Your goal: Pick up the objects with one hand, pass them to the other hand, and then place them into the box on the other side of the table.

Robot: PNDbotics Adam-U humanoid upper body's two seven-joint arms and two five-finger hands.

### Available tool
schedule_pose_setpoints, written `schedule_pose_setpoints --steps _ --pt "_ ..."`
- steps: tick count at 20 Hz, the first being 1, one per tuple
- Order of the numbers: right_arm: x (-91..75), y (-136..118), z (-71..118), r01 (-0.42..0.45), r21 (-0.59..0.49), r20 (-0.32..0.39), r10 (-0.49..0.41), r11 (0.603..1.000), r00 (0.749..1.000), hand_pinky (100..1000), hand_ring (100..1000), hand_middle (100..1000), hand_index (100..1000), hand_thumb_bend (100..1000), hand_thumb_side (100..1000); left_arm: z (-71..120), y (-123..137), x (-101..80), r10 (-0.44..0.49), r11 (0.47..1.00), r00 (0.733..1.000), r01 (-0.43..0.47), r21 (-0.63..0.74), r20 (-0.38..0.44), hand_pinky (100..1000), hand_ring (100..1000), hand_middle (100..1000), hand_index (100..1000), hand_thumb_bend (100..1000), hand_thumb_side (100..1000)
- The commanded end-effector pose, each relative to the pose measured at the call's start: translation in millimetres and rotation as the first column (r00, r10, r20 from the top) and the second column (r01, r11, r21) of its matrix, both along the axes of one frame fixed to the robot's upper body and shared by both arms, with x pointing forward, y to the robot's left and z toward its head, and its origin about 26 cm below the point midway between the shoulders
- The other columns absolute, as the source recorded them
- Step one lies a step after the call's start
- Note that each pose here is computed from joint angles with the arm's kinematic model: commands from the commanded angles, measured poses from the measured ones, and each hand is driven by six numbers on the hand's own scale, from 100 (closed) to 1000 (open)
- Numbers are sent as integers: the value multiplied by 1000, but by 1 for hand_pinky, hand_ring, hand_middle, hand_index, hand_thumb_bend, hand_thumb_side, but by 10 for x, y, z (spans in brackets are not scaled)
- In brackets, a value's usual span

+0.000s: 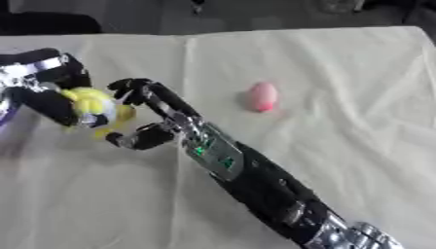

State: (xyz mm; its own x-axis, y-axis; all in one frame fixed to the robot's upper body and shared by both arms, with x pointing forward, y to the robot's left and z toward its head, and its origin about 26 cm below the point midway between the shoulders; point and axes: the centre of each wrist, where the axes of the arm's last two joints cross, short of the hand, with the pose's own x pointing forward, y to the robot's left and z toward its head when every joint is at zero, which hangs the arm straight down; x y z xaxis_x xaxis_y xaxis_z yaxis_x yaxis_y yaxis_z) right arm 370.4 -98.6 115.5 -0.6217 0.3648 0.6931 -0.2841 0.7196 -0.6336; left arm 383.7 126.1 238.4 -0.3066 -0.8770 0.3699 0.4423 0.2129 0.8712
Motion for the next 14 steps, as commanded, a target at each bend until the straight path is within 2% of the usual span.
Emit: schedule_pose_setpoints --steps 1,8,13,14 --pt "23 -34 98 5 -21 35 -4 1000 999 776 764 769 886 471 173 151 115 -17 35 999 999 -35 3 29 737 487 307 340 522 100" --pt "28 -68 116 12 -31 39 -11 999 999 776 773 781 891 454 198 278 334 -89 92 995 987 -87 -38 133 732 467 287 326 522 100" --pt "33 -108 147 26 -17 38 -25 1000 999 773 768 777 886 453 192 537 660 -232 219 969 934 -175 -173 283 734 443 271 318 522 100" --pt "35 -115 150 30 -16 36 -29 999 999 772 768 777 886 450 195 577 736 -251 250 960 921 -196 -199 299 737 442 274 319 184 100"
